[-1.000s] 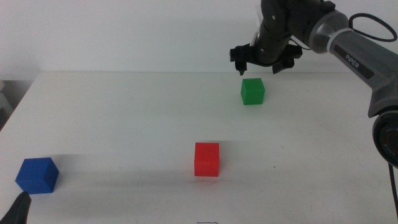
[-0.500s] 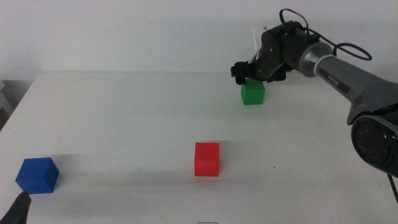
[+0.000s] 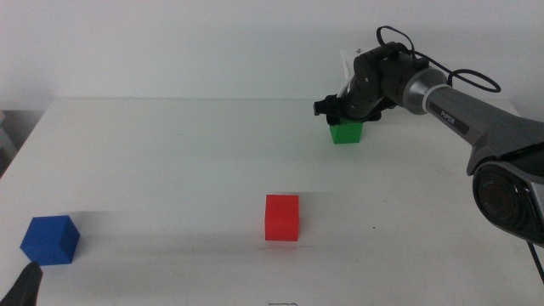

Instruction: Stack red cubes first, then green, then blue cubes in a specific spot.

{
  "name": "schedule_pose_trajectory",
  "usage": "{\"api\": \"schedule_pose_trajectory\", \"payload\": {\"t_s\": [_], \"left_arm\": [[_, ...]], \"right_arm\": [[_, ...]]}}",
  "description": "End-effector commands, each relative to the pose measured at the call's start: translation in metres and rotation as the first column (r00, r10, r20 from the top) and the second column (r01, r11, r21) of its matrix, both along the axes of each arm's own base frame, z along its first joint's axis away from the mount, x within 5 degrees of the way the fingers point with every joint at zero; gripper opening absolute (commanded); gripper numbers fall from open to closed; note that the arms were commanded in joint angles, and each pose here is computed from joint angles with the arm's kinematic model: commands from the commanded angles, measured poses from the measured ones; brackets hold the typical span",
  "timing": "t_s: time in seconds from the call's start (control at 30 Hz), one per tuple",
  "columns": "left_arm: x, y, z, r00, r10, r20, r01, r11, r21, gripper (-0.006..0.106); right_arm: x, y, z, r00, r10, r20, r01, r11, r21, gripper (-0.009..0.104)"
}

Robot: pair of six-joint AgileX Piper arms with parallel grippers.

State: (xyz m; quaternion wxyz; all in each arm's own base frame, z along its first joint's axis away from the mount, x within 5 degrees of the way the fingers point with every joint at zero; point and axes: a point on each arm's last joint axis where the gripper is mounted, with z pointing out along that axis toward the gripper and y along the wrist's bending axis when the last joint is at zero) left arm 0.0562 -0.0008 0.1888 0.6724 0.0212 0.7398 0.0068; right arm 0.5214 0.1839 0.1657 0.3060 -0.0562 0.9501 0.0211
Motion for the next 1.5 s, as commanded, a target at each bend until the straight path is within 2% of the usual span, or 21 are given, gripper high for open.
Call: {"api": "schedule_pose_trajectory", "payload": {"t_s": [0.0, 0.23, 0.37, 0.47, 0.6, 0.67, 0.8, 0.97, 1.13, 1.33, 1.47], "left_arm": [[-0.001, 0.000, 0.009, 0.995, -0.003, 0.095, 0.005, 1.000, -0.013, 0.090], [-0.001, 0.000, 0.009, 0.995, -0.003, 0.095, 0.005, 1.000, -0.013, 0.090], [-0.001, 0.000, 0.009, 0.995, -0.003, 0.095, 0.005, 1.000, -0.013, 0.090], [-0.001, 0.000, 0.009, 0.995, -0.003, 0.095, 0.005, 1.000, -0.013, 0.090], [-0.001, 0.000, 0.009, 0.995, -0.003, 0.095, 0.005, 1.000, -0.013, 0.090], [-0.001, 0.000, 0.009, 0.996, -0.003, 0.094, 0.005, 1.000, -0.013, 0.090], [-0.001, 0.000, 0.009, 0.996, -0.003, 0.094, 0.005, 1.000, -0.013, 0.090], [-0.001, 0.000, 0.009, 0.996, -0.003, 0.094, 0.005, 1.000, -0.013, 0.090], [-0.001, 0.000, 0.009, 0.996, -0.003, 0.094, 0.005, 1.000, -0.013, 0.090], [-0.001, 0.000, 0.009, 0.996, -0.003, 0.094, 0.005, 1.000, -0.013, 0.090], [-0.001, 0.000, 0.009, 0.996, -0.003, 0.094, 0.005, 1.000, -0.013, 0.090]], "right_arm": [[-0.001, -0.007, 0.065, 0.989, 0.014, 0.147, -0.016, 1.000, 0.010, -0.002], [-0.031, -0.006, 0.100, 0.999, 0.005, 0.048, -0.004, 1.000, -0.016, -0.001], [-0.071, -0.003, 0.126, 0.997, 0.005, 0.080, -0.002, 0.999, -0.035, -0.001], [-0.115, 0.001, 0.139, 0.993, -0.016, 0.114, 0.016, 1.000, -0.005, -0.001], [-0.170, 0.019, 0.145, 0.989, -0.046, 0.139, 0.034, 0.996, 0.087, -0.001], [-0.189, 0.032, 0.146, 0.991, -0.072, 0.113, 0.062, 0.994, 0.091, -0.001], [-0.217, 0.064, 0.143, 0.994, -0.069, 0.080, 0.063, 0.995, 0.073, -0.001], [-0.231, 0.087, 0.142, 0.990, -0.111, 0.088, 0.095, 0.980, 0.174, -0.001], [-0.232, 0.090, 0.134, 0.979, -0.184, 0.089, 0.171, 0.975, 0.143, -0.001], [-0.234, 0.117, 0.138, 0.978, -0.167, 0.125, 0.153, 0.982, 0.115, -0.001], [-0.229, 0.125, 0.126, 0.983, -0.164, 0.078, 0.160, 0.985, 0.060, -0.001]]}}
